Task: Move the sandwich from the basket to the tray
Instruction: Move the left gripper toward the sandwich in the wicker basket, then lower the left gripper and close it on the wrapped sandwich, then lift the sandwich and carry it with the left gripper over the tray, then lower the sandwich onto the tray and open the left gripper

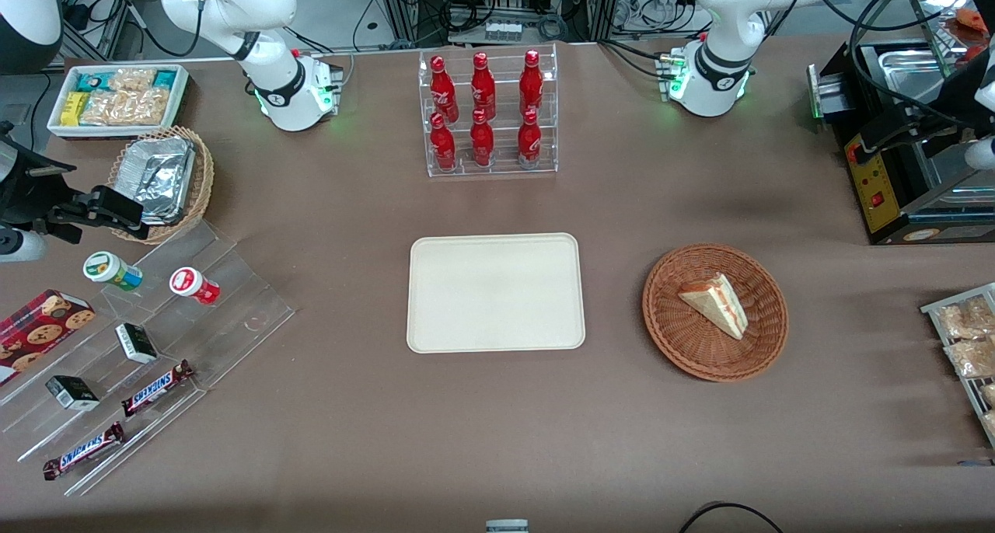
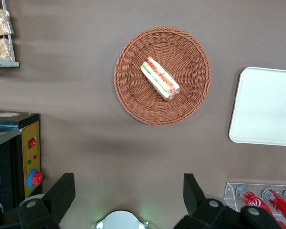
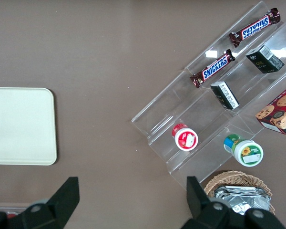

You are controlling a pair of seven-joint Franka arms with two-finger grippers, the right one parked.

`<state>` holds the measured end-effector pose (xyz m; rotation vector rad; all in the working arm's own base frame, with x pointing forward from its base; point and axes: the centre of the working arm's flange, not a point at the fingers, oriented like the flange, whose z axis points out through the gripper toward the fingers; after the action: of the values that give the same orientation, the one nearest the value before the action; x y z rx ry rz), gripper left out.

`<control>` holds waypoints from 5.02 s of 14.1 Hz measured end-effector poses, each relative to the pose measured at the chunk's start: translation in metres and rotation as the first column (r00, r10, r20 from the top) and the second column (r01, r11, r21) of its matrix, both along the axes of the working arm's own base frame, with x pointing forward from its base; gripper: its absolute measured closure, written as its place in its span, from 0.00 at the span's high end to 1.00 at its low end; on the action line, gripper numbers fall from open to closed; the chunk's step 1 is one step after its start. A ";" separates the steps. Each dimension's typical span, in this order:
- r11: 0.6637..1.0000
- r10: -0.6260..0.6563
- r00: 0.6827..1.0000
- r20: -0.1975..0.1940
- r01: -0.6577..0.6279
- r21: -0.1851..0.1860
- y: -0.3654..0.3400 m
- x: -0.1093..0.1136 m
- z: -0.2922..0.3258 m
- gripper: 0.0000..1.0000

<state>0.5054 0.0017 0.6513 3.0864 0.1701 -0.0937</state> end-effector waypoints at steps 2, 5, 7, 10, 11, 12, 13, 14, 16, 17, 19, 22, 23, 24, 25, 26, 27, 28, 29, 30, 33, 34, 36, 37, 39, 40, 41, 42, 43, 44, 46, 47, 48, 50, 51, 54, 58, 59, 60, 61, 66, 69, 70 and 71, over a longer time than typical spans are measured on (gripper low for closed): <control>1.000 -0.001 1.000 -0.003 0.001 0.001 -0.003 0.002 -0.001 1.00; 1.000 0.017 0.999 -0.035 -0.017 0.008 -0.005 0.012 -0.019 1.00; 0.998 0.060 0.997 -0.052 -0.059 0.013 -0.003 0.030 -0.042 1.00; 0.973 0.231 0.972 -0.046 -0.230 0.029 -0.006 0.062 -0.096 1.00; 0.960 0.279 0.959 -0.045 -0.277 0.033 -0.011 0.070 -0.118 1.00; 0.946 0.323 0.945 -0.041 -0.322 0.037 -0.018 0.077 -0.140 1.00; 0.932 0.363 0.931 -0.036 -0.362 0.039 -0.025 0.082 -0.160 1.00; 0.915 0.403 0.915 -0.029 -0.402 0.041 -0.034 0.087 -0.178 1.00; 0.882 0.468 0.883 -0.021 -0.466 0.063 -0.059 0.095 -0.212 1.00; 0.870 0.487 0.873 -0.014 -0.484 0.091 -0.072 0.097 -0.228 1.00; 0.844 0.526 0.850 0.023 -0.525 0.113 -0.096 0.098 -0.258 1.00; 0.820 0.563 0.825 0.059 -0.566 0.088 -0.105 0.090 -0.297 1.00; 0.810 0.577 0.814 0.065 -0.581 0.082 -0.104 0.087 -0.308 1.00; 0.804 0.585 0.808 0.068 -0.589 0.078 -0.103 0.082 -0.320 1.00; 0.801 0.590 0.804 0.077 -0.595 0.068 -0.103 0.076 -0.333 1.00; 0.799 0.594 0.800 0.086 -0.599 0.056 -0.103 0.071 -0.345 1.00; 0.797 0.597 0.797 0.092 -0.602 0.046 -0.102 0.066 -0.354 1.00; 0.793 0.603 0.792 0.098 -0.608 0.038 -0.102 0.062 -0.360 1.00; 0.786 0.612 0.784 0.104 -0.617 0.029 -0.102 0.060 -0.364 1.00; 0.781 0.619 0.778 0.110 -0.624 0.021 -0.102 0.057 -0.369 1.00; 0.777 0.624 0.773 0.113 -0.629 0.012 -0.102 0.053 -0.386 0.97; 0.777 0.625 0.773 0.110 -0.630 0.015 -0.102 0.053 -0.391 0.96; 0.777 0.625 0.774 0.104 -0.630 0.021 -0.102 0.052 -0.397 0.76; 0.777 0.624 0.774 0.103 -0.629 0.022 -0.102 0.052 -0.398 0.65; 0.777 0.624 0.775 0.105 -0.629 0.021 -0.102 0.052 -0.397 0.45; 0.778 0.623 0.775 0.107 -0.628 0.019 -0.103 0.053 -0.395 0.38; 0.779 0.621 0.776 0.107 -0.626 0.021 -0.103 0.053 -0.392 0.33; 0.786 0.612 0.785 0.100 -0.617 0.036 -0.103 0.054 -0.384 0.31; 0.799 0.592 0.801 0.086 -0.598 0.064 -0.103 0.056 -0.371 0.29; 0.815 0.568 0.820 0.064 -0.572 0.096 -0.104 0.057 -0.351 0.27; 0.848 0.511 0.859 0.024 -0.509 0.147 -0.116 0.059 -0.294 0.18; 0.865 0.481 0.876 0.018 -0.478 0.154 -0.132 0.059 -0.264 0.15; 0.885 0.443 0.896 0.024 -0.442 0.149 -0.156 0.059 -0.235 0.15; 0.928 0.346 0.937 0.049 -0.350 0.125 -0.219 0.050 -0.203 0.15; 0.947 0.291 0.955 0.060 -0.297 0.119 -0.251 0.042 -0.199 0.15; 0.980 0.130 0.989 0.069 -0.138 0.146 -0.343 0.023 -0.219 0.15; 0.989 -0.006 0.997 0.080 -0.005 0.147 -0.429 0.017 -0.295 0.15; 0.990 -0.027 0.997 0.077 0.016 0.142 -0.444 0.015 -0.315 0.15; 0.990 -0.044 0.996 0.074 0.033 0.137 -0.457 0.012 -0.332 0.15; 0.990 -0.059 0.995 0.075 0.049 0.130 -0.469 0.010 -0.345 0.15; 0.994 -0.099 0.987 0.129 0.092 0.062 -0.507 0.008 -0.379 0.15; 0.992 -0.122 0.983 0.140 0.117 0.043 -0.521 0.001 -0.400 0.15; 0.991 -0.130 0.981 0.141 0.126 0.042 -0.525 -0.003 -0.406 0.15; 0.990 -0.142 0.979 0.146 0.137 0.043 -0.529 -0.006 -0.412 0.15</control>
<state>0.4994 -0.5272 0.2397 3.1182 -0.0513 0.1349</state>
